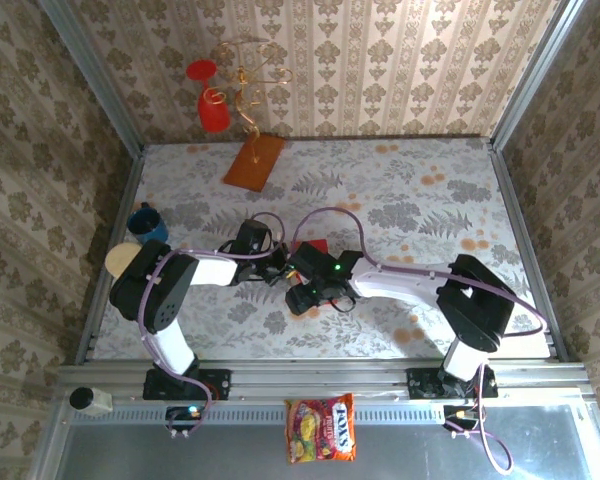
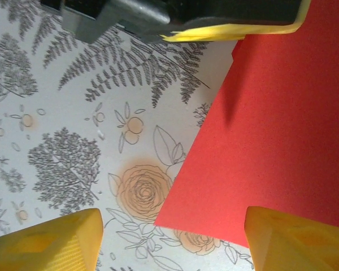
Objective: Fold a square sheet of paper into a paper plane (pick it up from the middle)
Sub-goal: Third fold the triangle at the center of the table.
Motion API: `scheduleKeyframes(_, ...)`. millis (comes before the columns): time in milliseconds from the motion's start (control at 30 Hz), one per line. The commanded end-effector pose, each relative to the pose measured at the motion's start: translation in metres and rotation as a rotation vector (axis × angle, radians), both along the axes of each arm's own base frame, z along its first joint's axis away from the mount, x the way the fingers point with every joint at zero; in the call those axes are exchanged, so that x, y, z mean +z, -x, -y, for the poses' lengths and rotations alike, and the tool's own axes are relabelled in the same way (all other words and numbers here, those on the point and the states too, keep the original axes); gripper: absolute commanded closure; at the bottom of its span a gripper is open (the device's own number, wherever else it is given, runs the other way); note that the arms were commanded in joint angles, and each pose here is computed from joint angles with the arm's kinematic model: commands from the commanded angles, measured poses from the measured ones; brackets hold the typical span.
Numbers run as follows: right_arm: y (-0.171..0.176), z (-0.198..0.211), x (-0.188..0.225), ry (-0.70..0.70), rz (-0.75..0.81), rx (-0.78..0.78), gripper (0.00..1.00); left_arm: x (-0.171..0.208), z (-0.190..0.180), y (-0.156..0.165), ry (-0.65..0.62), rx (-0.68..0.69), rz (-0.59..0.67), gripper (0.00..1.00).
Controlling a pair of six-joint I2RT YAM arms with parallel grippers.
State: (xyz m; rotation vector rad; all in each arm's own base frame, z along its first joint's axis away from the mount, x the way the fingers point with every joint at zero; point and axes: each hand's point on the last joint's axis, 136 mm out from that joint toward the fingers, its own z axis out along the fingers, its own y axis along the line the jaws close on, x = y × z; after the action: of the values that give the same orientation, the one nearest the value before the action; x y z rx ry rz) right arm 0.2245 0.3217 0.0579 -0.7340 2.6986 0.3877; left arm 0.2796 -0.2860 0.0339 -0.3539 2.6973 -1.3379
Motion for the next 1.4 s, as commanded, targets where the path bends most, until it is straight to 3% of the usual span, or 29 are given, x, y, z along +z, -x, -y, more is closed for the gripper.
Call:
scheduleKeyframes(0, -0.004, 0.006, -0.005, 0.078, 0.027, 0.011, 0.34, 0.014, 0.003, -0.006, 0.029, -0.002, 0.012, 1.00)
scheduleKeyframes(267, -0.007, 0.005, -0.007, 0.095, 0.034, 0.022, 0.43, 0.013, 0.004, -0.006, 0.030, -0.007, 0.013, 1.00)
scheduleKeyframes(833, -0.008, 0.006, 0.004, 0.095, 0.055, 0.033, 1.00, 0.010, 0.003, -0.007, 0.030, -0.016, 0.017, 1.00)
scheduleKeyframes(1000, -0.006, 0.005, 0.005, 0.081, 0.043, 0.051, 1.00, 0.018, -0.004, -0.011, -0.005, -0.039, 0.056, 0.99)
scheduleKeyframes(1233, 0.000, 0.004, 0.002, 0.043, 0.005, 0.068, 1.00, 0.041, -0.026, -0.019, -0.090, -0.061, 0.133, 0.80)
scheduleKeyframes(1367, 0.002, 0.003, 0.000, 0.027, -0.010, 0.074, 1.00, 0.056, -0.027, -0.026, -0.100, -0.080, 0.175, 0.75)
